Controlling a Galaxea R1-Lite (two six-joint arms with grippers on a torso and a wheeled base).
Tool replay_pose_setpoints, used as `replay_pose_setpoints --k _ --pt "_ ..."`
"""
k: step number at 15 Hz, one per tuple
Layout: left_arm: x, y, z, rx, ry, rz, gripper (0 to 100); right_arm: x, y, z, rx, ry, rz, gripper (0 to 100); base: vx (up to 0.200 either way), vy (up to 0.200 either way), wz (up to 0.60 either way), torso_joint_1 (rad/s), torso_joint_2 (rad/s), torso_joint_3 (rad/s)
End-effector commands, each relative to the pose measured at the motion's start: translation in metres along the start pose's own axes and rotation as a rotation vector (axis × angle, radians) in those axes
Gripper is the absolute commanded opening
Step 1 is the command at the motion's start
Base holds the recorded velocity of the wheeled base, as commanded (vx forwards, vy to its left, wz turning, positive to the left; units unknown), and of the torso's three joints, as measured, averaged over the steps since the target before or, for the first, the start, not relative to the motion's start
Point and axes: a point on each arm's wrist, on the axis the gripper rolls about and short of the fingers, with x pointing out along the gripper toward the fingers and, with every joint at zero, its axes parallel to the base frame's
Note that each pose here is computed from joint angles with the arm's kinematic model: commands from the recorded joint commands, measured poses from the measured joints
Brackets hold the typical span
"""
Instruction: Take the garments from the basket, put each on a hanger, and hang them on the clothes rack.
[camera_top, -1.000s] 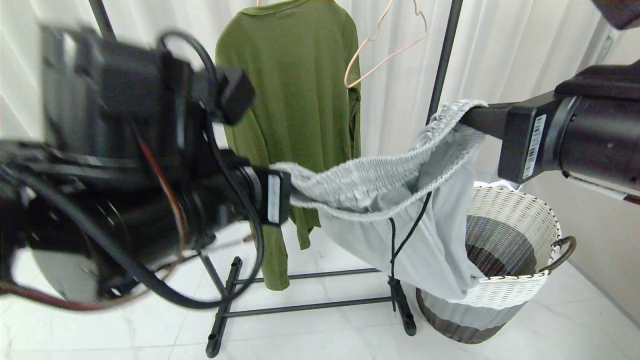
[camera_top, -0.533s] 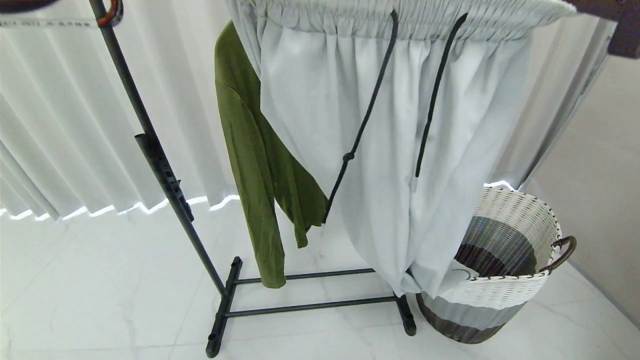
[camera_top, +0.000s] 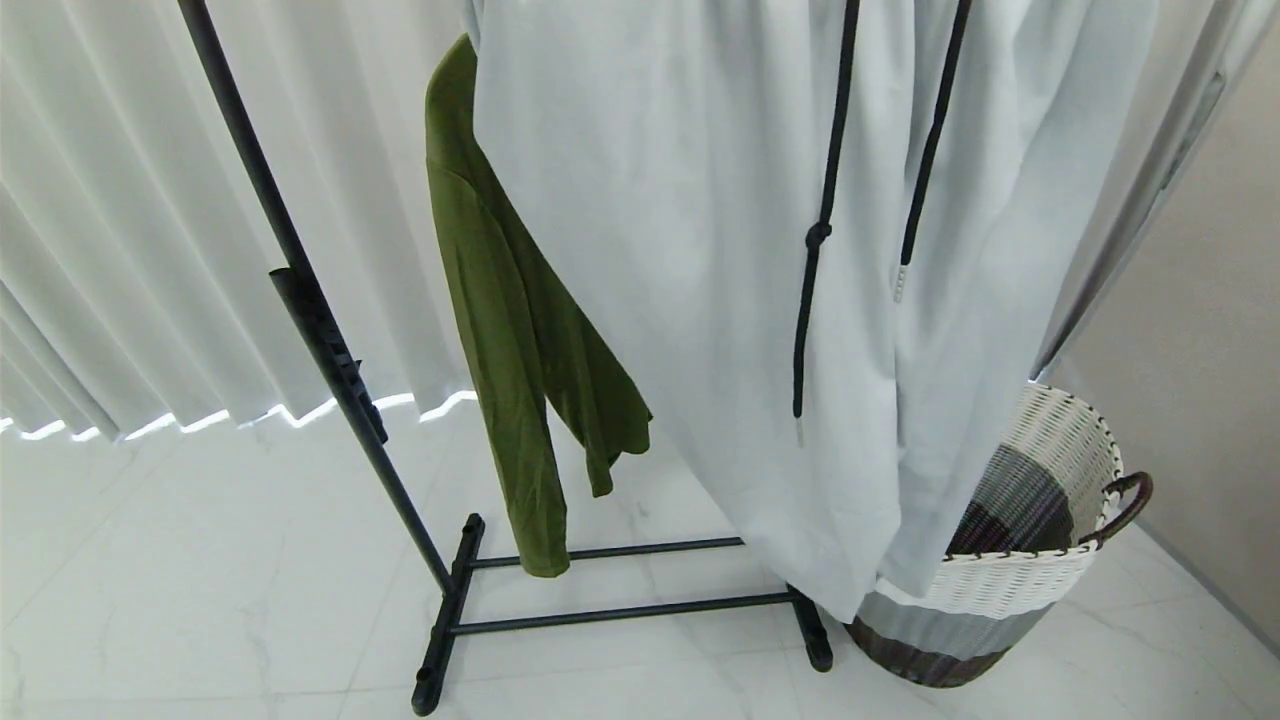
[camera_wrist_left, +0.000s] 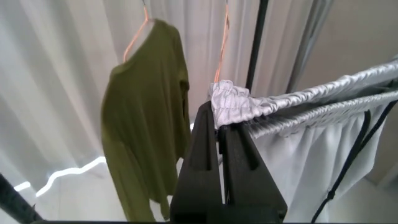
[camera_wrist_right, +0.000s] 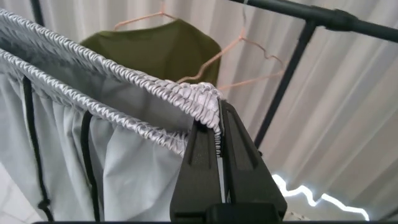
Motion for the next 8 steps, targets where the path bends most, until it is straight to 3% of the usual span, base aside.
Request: replay_pose_setpoints --k 1,5,8 --pt "-0.012 0.009 0.009 -0.003 -0.037 0.019 0 0.014 0.014 -0.001 0.0 0.003 0.032 0 0.0 0.0 0.0 0.0 0.0 0.0" --pt "-0.027 0.022 0.014 0.04 -0.061 0.055 0 0.032 0.027 0.0 0.003 -0.012 0.088 0 0.0 0.0 0.0 0.0 0.0 0.0" --pt "-0.018 0.013 -0.005 0.077 0.01 0.023 0 0.027 0.024 0.001 0.0 -0.004 0.077 0 0.0 0.0 0.0 0.0 0.0 0.0"
